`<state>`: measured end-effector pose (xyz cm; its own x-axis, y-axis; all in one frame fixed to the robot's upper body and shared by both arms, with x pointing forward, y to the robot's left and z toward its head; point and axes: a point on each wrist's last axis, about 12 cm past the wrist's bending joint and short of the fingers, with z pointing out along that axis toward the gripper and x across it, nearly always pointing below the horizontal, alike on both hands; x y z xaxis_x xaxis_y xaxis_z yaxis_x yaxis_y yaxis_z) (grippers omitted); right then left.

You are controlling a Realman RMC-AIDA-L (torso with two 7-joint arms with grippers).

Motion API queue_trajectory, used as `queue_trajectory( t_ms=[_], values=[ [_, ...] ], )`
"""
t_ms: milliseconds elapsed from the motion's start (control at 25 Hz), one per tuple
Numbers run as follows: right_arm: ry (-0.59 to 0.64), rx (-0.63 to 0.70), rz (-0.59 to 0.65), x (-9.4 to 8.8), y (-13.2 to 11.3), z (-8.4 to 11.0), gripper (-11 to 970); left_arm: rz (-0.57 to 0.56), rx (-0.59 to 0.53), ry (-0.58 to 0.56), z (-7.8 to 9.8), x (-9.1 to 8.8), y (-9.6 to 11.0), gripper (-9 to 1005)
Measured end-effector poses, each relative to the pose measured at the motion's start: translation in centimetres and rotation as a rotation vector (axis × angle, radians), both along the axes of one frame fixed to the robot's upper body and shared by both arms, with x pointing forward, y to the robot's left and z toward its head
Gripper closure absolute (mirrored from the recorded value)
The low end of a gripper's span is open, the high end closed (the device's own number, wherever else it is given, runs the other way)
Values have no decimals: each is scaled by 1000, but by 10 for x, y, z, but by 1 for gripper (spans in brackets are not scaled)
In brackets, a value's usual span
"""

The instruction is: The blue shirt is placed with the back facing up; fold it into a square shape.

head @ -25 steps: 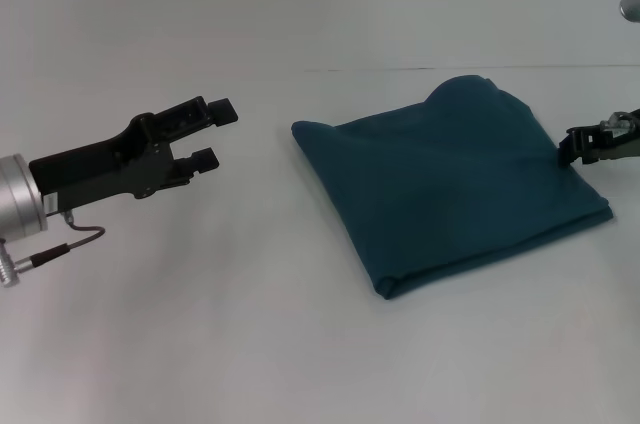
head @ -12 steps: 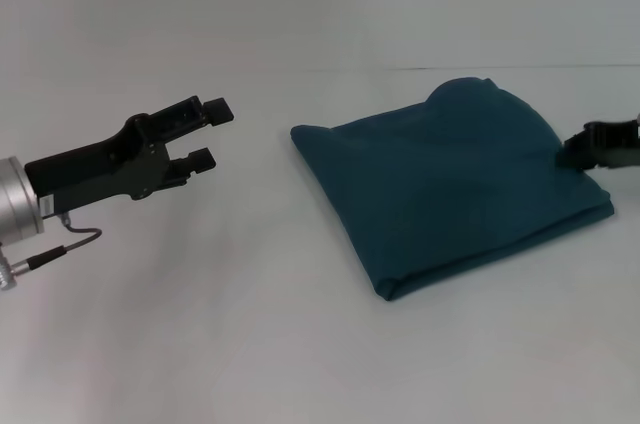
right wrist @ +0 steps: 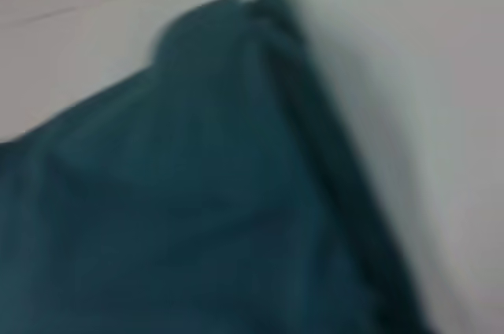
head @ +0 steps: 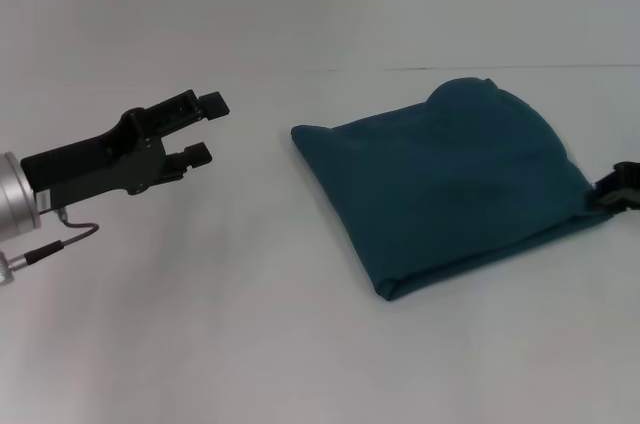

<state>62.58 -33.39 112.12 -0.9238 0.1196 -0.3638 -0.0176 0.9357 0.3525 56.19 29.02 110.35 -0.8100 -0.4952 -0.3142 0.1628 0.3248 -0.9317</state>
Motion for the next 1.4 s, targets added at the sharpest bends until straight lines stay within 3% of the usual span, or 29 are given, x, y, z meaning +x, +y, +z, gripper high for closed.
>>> queue_trajectory(
  t_ms=[160,280,480,720,1160,1400],
  values=[
    [0,-28,-28,0,-8,3,636,-6,0,-2,1,0,0,47],
    [-29,8,-14,-1,-12,17,630,-39,2,4,2,-2,-2,47],
    [-117,227,49,-7,-22,45,620,-153,19,92,2,-6,-14,47],
    [-165,431,60,-19,-36,54,607,-214,36,187,-8,-10,-35,47],
    [-173,481,21,-25,-54,65,165,-290,60,349,-26,-15,-80,48],
    [-184,478,20,-21,-55,72,165,-293,90,386,-36,-6,-107,48]
  ],
)
